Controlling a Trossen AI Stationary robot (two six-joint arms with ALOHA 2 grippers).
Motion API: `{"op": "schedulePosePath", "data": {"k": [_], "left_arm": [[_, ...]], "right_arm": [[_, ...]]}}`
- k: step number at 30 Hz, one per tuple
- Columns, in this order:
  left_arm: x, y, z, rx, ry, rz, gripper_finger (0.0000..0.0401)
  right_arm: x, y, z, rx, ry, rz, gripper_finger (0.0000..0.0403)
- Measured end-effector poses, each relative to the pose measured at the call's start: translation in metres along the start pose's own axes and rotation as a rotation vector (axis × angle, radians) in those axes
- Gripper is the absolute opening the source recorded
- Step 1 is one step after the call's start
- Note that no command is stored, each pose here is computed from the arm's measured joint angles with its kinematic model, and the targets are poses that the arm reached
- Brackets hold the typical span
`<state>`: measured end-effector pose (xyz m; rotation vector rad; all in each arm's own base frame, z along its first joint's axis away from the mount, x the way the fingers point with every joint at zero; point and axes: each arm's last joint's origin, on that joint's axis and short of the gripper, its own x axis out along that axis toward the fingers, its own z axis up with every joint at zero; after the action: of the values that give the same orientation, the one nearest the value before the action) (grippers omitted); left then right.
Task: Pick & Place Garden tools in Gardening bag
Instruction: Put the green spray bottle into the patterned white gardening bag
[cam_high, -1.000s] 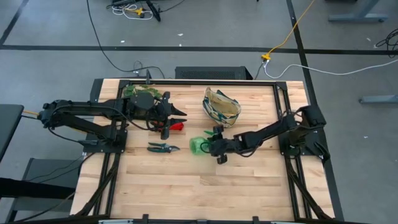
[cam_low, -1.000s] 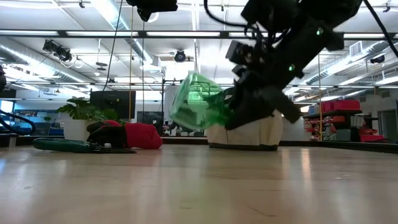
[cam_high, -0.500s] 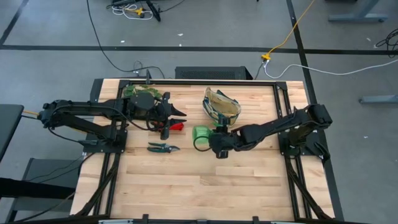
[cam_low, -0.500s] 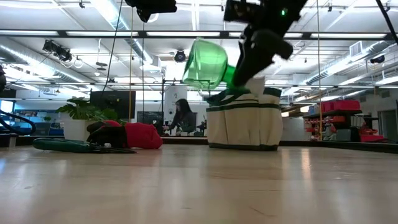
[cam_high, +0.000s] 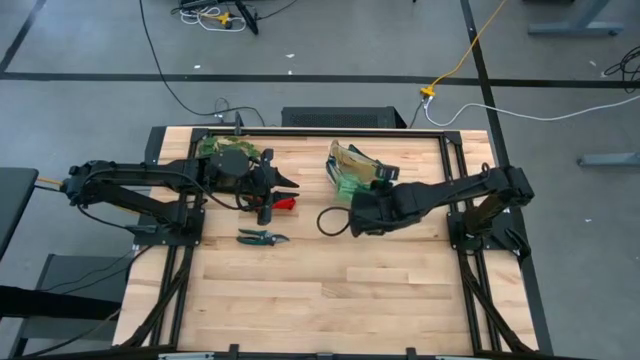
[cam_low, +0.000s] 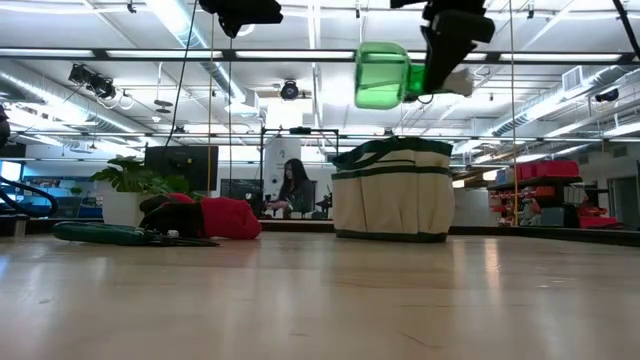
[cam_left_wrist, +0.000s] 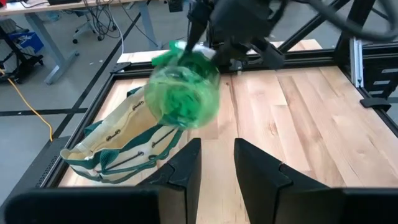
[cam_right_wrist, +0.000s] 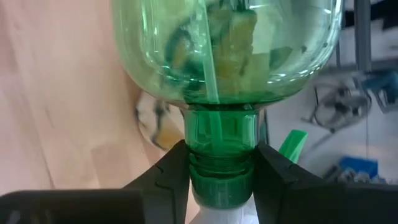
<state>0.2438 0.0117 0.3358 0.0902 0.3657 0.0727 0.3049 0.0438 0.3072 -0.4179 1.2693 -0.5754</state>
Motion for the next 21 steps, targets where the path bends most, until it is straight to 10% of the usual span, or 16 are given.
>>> {"op": "schedulePosePath", "data": {"k": [21], "left_arm": [[0.0,0.0,0.0,0.001,0.005,-0.001,0.0103]], "right_arm": [[0.032,-0.045,-0.012,0.105,0.282,0.035,0.012]]}}
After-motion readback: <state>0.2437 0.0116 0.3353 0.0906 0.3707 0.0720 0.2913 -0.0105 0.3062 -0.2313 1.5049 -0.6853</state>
